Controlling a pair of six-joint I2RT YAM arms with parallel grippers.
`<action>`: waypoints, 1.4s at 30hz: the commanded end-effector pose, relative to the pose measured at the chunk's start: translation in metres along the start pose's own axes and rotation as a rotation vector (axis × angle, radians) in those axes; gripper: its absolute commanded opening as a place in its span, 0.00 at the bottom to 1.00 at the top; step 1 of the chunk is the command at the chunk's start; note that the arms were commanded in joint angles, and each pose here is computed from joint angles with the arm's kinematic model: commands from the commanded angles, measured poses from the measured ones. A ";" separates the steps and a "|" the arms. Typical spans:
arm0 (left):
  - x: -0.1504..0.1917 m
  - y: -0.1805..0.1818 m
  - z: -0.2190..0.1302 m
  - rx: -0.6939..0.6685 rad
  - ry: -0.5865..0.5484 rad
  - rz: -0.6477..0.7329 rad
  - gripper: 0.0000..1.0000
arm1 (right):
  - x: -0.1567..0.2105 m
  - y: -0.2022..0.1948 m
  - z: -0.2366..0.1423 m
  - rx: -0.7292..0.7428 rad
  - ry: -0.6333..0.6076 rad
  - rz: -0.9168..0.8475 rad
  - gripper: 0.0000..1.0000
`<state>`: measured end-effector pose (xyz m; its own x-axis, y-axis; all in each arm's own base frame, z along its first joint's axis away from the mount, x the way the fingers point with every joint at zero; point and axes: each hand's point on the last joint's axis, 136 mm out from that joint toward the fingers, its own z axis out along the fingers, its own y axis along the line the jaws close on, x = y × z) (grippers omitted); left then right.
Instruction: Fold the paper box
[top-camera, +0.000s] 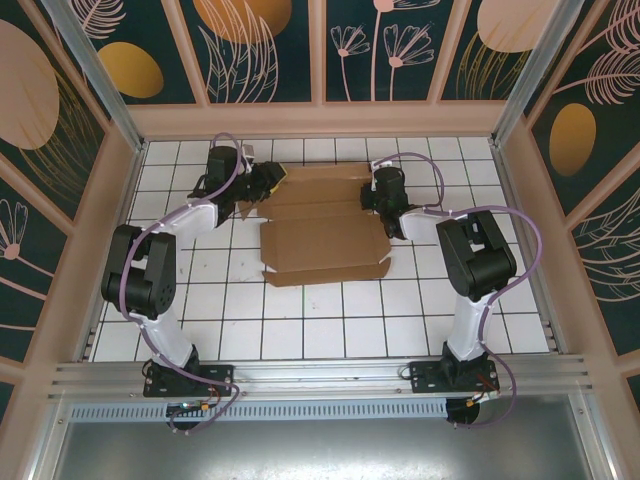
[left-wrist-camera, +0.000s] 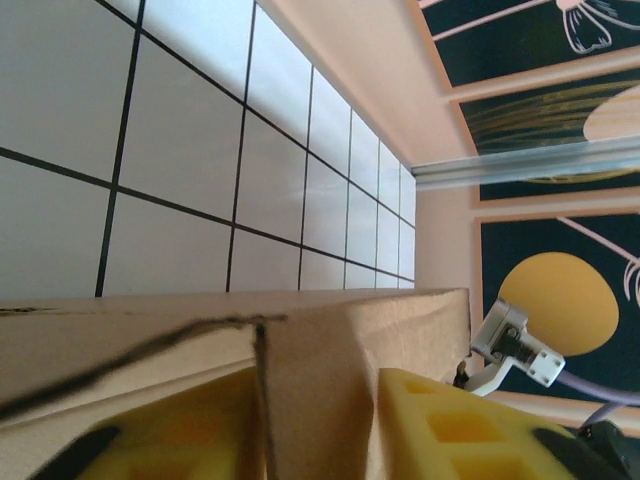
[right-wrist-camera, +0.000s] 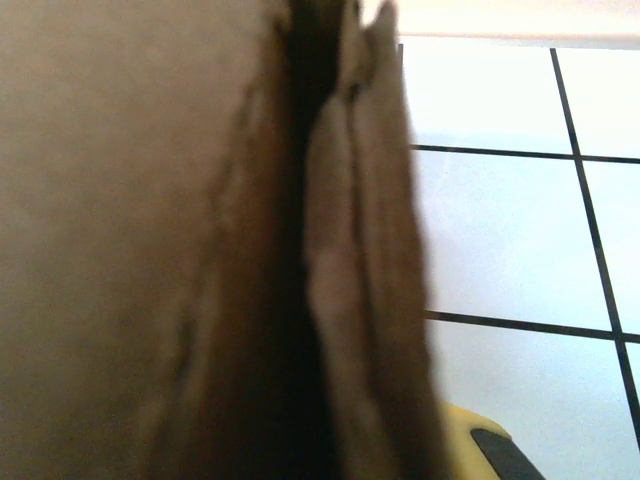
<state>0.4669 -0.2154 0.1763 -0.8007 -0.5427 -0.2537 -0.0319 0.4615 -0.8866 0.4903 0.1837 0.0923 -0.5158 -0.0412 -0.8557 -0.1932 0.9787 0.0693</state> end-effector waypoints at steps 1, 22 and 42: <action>-0.012 -0.011 -0.005 -0.035 -0.036 0.097 0.42 | 0.023 0.003 0.005 0.018 0.101 0.060 0.11; 0.046 0.012 -0.050 -0.232 -0.134 0.314 0.22 | 0.021 0.000 0.019 0.017 0.190 0.179 0.10; 0.019 0.079 -0.020 -0.255 -0.189 0.041 0.00 | 0.026 0.006 0.024 -0.007 0.201 0.123 0.10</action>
<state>0.4231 -0.1960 0.1207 -0.7168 -0.5597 -0.4158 -0.1027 0.6745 -0.7311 0.5077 0.1906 0.0908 -0.6180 0.0903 -0.7810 -0.1060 0.9747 0.1966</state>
